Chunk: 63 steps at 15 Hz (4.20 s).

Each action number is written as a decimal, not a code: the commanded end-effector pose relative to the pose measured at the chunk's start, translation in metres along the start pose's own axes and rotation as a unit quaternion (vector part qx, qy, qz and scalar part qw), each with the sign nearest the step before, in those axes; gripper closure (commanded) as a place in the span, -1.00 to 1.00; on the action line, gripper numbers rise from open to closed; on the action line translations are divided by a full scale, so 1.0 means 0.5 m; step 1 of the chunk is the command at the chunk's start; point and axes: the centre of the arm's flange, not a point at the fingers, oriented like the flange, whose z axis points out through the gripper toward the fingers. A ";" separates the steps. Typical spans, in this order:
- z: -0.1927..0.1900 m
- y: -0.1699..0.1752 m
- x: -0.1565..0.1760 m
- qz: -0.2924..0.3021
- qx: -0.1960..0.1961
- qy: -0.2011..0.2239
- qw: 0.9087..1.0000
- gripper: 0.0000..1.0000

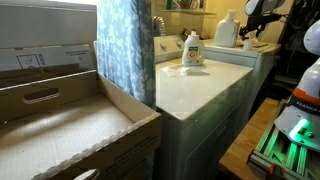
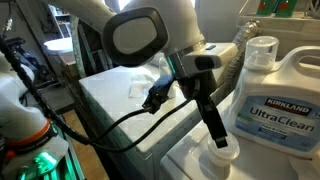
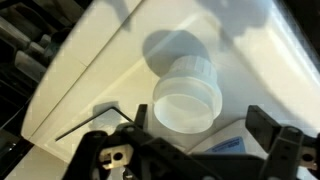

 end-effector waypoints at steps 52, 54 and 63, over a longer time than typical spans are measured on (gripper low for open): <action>-0.121 -0.599 -0.338 -0.436 0.040 -0.017 0.899 0.94; -0.115 -0.616 -0.350 -0.448 0.043 -0.029 0.892 0.94; -0.098 -0.677 -0.383 -0.515 -0.006 -0.076 0.854 0.94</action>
